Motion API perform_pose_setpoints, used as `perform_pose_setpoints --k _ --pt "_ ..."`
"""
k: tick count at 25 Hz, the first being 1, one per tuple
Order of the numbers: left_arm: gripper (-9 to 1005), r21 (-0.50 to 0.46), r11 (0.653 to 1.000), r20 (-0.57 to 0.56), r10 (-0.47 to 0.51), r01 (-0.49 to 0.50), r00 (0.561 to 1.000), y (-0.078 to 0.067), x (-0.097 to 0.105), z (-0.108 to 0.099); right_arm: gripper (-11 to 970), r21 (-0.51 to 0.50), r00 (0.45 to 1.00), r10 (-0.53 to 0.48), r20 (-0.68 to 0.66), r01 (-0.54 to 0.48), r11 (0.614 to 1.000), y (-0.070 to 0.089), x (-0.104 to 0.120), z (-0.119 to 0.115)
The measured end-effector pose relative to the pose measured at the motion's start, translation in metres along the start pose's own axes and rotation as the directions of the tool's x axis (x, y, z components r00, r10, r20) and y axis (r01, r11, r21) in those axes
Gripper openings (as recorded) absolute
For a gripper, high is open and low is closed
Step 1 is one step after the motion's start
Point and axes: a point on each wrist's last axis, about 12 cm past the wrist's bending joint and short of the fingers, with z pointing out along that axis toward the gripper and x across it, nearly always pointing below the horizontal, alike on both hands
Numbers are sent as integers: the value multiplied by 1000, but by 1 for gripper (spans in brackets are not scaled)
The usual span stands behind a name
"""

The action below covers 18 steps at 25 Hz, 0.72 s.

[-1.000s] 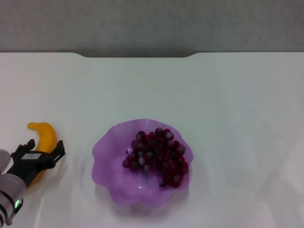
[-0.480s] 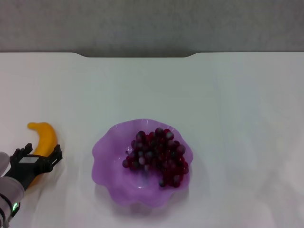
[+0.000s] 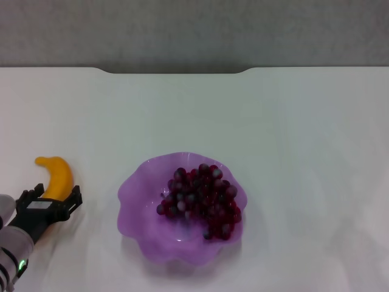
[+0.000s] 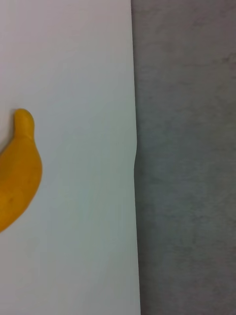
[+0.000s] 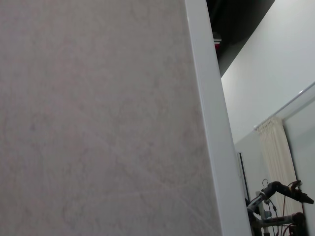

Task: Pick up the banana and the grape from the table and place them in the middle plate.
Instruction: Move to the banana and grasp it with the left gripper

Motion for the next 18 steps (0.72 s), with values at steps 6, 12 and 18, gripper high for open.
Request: perform_pose_setpoints --k 6,12,18 --pt "840 5 1000 -1 5 -5 1000 -1 0 0 -1 -1 1000 0 0 0 1000 0 0 1" --pt "677 17 1000 -3 16 -16 1000 -3 0 1 -1 -1 1000 0 -1 0 1000 0 0 0" --pt "568 20 1000 -2 18 -18 1000 -4 -1 1 -1 -1 1000 -1 -1 1 1000 0 0 0"
